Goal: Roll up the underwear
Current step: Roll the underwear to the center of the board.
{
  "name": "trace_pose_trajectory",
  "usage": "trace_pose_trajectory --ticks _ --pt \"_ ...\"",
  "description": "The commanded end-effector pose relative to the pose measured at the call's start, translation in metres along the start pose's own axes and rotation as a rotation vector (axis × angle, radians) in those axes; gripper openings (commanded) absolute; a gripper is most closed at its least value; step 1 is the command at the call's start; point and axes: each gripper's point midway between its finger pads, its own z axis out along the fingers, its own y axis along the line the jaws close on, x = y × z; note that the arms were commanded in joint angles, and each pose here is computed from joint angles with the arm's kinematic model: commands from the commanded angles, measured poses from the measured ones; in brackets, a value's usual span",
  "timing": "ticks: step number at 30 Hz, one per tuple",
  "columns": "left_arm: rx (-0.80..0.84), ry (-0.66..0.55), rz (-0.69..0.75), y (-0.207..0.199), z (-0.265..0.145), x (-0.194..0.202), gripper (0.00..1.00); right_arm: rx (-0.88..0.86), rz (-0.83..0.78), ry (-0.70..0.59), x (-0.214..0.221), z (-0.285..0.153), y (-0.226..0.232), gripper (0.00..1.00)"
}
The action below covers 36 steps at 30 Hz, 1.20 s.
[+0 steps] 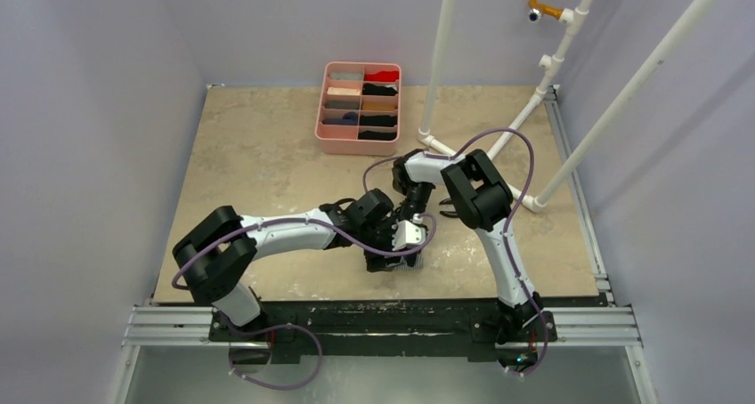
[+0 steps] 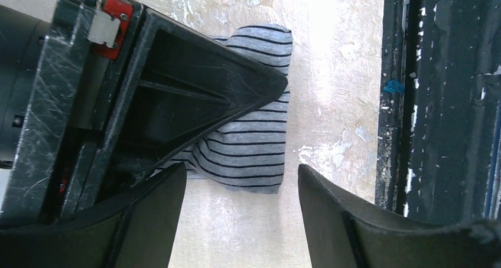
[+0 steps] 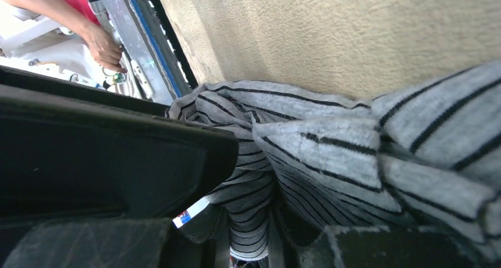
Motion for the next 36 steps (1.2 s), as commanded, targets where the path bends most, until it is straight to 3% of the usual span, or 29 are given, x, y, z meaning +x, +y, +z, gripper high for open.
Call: trace_pose_trajectory --ticks 1,14,20,25,28,36 --pt "-0.027 -0.101 0.054 0.006 0.008 -0.020 0.68 0.364 -0.220 0.012 -0.026 -0.001 -0.113 0.00" --pt "-0.064 -0.069 0.036 0.003 0.027 -0.012 0.64 0.345 -0.212 0.012 -0.027 0.001 -0.112 0.00" --pt "-0.051 -0.046 -0.002 0.000 0.035 -0.005 0.46 0.340 -0.206 0.000 -0.029 0.001 -0.111 0.01" --pt "-0.014 -0.006 -0.024 -0.005 0.040 0.004 0.21 0.339 -0.200 -0.008 -0.029 0.000 -0.109 0.04" --pt "0.013 0.018 -0.028 -0.010 0.041 0.010 0.01 0.342 -0.192 -0.019 -0.028 -0.002 -0.109 0.09" --pt "0.074 0.117 -0.091 -0.019 0.047 0.026 0.00 0.318 -0.177 -0.092 -0.023 -0.021 -0.100 0.31"
